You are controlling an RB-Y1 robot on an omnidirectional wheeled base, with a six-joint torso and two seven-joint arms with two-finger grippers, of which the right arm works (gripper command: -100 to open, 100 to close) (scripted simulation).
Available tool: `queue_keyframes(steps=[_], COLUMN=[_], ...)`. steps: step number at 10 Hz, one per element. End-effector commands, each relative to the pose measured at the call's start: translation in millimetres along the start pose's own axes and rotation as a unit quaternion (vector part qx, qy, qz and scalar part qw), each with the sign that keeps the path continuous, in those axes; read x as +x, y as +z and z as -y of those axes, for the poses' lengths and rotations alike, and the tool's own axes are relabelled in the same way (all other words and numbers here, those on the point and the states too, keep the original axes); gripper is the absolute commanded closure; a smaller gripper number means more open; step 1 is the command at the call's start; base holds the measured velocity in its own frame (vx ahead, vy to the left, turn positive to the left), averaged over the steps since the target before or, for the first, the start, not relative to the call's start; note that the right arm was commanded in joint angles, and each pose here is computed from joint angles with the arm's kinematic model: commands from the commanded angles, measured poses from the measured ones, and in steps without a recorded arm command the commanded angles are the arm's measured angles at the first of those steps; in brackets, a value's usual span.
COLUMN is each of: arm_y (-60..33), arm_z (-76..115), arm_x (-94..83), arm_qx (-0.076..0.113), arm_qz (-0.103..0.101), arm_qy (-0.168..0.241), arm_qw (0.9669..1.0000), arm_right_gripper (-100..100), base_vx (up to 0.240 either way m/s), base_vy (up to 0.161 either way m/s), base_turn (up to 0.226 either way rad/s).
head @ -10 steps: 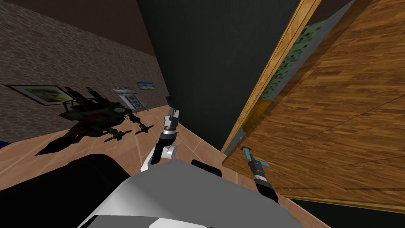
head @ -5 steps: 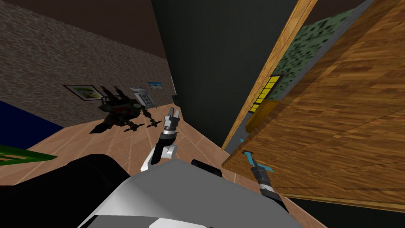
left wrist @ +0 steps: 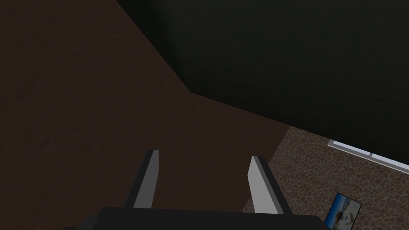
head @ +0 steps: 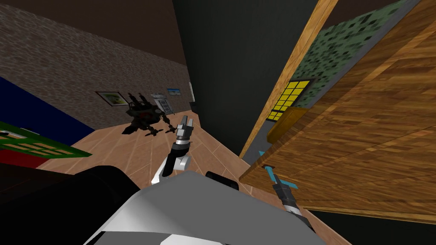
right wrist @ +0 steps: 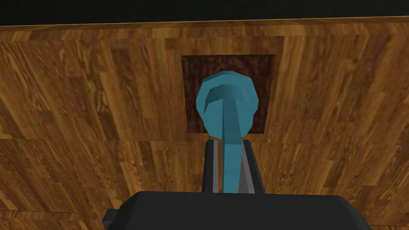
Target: Pull the door open
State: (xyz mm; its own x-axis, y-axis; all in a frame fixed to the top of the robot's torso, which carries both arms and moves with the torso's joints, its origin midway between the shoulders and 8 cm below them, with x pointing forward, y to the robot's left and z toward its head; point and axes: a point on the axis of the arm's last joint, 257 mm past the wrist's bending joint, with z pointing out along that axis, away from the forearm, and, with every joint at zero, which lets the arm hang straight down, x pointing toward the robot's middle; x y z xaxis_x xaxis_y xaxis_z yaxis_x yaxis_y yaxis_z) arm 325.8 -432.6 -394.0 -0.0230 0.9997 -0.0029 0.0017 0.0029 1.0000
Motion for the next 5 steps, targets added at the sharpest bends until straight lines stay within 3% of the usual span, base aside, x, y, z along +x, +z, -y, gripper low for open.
queue_keyframes(steps=[1, 5], arm_y=[-7.9, -28.7], arm_z=[1.2, -0.1], arm_x=[0.7, -5.0], arm_qx=[0.001, 0.000], arm_qz=[-0.004, -0.011], arm_qy=[0.002, 0.001], arm_qw=[1.0000, 0.9999], arm_right_gripper=[100, 100], base_vx=[-0.204, -0.206], base_vy=[-0.093, -0.096], base_turn=[0.167, 0.222])
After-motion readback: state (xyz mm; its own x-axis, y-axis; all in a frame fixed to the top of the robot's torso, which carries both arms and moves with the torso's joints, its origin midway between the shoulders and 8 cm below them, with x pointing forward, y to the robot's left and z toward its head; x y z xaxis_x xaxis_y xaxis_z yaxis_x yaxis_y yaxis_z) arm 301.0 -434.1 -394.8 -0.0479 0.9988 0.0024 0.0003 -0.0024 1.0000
